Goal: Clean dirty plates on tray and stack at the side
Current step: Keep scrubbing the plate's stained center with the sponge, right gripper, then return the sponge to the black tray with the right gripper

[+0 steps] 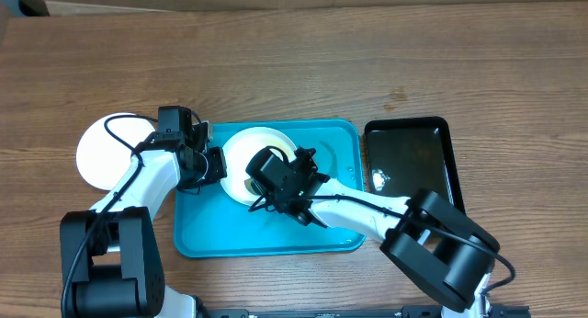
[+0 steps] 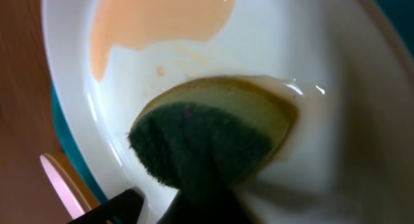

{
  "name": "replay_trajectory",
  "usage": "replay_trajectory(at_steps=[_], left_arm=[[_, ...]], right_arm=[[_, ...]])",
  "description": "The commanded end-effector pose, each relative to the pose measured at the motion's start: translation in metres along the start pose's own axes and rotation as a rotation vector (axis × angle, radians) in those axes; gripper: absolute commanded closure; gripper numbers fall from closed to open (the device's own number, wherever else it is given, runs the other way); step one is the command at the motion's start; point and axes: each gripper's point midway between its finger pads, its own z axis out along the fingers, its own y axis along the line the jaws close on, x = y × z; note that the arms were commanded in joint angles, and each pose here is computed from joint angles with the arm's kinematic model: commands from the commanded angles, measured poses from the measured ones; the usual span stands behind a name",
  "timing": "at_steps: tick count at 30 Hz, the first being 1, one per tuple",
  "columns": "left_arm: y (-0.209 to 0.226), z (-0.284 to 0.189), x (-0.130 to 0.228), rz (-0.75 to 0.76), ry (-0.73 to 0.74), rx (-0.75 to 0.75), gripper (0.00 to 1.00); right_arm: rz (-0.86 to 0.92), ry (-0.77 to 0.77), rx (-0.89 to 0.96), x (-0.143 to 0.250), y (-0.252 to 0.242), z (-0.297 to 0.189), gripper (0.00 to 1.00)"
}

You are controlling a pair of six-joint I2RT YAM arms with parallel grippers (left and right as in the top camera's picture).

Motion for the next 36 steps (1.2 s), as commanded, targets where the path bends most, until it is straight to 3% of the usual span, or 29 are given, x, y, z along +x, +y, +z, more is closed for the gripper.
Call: replay_trajectory(at_steps=[1, 15, 23, 27, 36], left_arm=[[0.0, 0.003, 0.002, 0.005, 0.012, 0.013, 0.96], [0.0, 0.003, 0.002, 0.006, 0.012, 0.012, 0.96], [0.0, 0.003, 0.002, 0.006, 0.012, 0.012, 0.96], [0.0, 0.003, 0.002, 0.006, 0.011, 0.013, 0.96], [-0.003, -0.006, -0.005, 0.02, -0.015, 0.016, 0.96]], right_arm=[[-0.012, 0.008, 0.031, 0.001, -0.012, 0.015, 0.96], [-0.165, 0.017, -0.147, -0.002, 0.032, 0.017, 0.96], [-0.475, 0.131, -0.346, -0.015, 0.095, -0.008, 0.96], [-0.566, 0.185, -0.292, -0.035, 0.092, -0.03, 0.96], [-0.71, 0.116, -0.054, -0.122, 0.046, -0.117, 0.96]])
